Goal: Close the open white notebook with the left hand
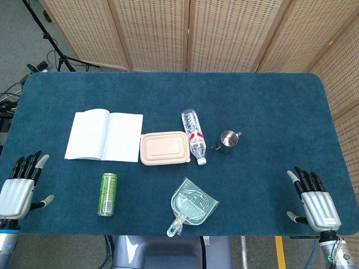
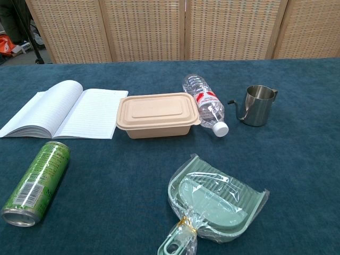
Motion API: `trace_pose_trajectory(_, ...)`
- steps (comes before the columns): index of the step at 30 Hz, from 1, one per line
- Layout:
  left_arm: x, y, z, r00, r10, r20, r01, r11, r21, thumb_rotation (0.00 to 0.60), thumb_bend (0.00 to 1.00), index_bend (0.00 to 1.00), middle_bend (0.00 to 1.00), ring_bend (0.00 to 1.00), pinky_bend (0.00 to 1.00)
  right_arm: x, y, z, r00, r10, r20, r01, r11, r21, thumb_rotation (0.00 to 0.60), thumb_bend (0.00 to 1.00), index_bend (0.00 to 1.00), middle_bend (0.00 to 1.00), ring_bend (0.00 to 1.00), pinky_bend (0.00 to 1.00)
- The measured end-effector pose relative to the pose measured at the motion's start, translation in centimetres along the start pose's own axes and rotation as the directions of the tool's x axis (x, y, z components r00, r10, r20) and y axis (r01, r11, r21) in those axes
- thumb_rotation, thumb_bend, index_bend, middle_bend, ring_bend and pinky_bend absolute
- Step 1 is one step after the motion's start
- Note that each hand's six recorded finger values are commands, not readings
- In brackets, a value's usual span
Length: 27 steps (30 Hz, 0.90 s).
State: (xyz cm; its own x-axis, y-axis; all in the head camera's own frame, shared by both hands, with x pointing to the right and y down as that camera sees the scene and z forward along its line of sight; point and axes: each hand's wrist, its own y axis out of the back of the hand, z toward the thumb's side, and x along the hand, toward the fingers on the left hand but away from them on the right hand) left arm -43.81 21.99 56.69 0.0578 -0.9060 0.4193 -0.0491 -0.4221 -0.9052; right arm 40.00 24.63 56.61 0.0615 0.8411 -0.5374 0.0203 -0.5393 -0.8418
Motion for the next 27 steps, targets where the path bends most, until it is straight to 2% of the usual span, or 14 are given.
trace_pose_trajectory(18,0.9,-0.4,-0.3,1.000,-0.002,-0.007,0.002,1.000,0.001,0.600,0.00,0.00,0.00,0.00,0.00,-0.1,0.0,-0.1,1.000,-0.001,0.008,0.001,1.000,-0.002,0.600,0.00,0.00,0.00,0.00,0.00)
trace_pose_trajectory(27,2.6,-1.5,-1.4,0.998,-0.033,-0.047,0.035,0.999,0.039,0.600,0.00,0.00,0.00,0.00,0.00,-0.1,-0.2,0.0,1.000,0.007,0.001,-0.007,1.000,0.001,0.600,0.00,0.00,0.00,0.00,0.00)
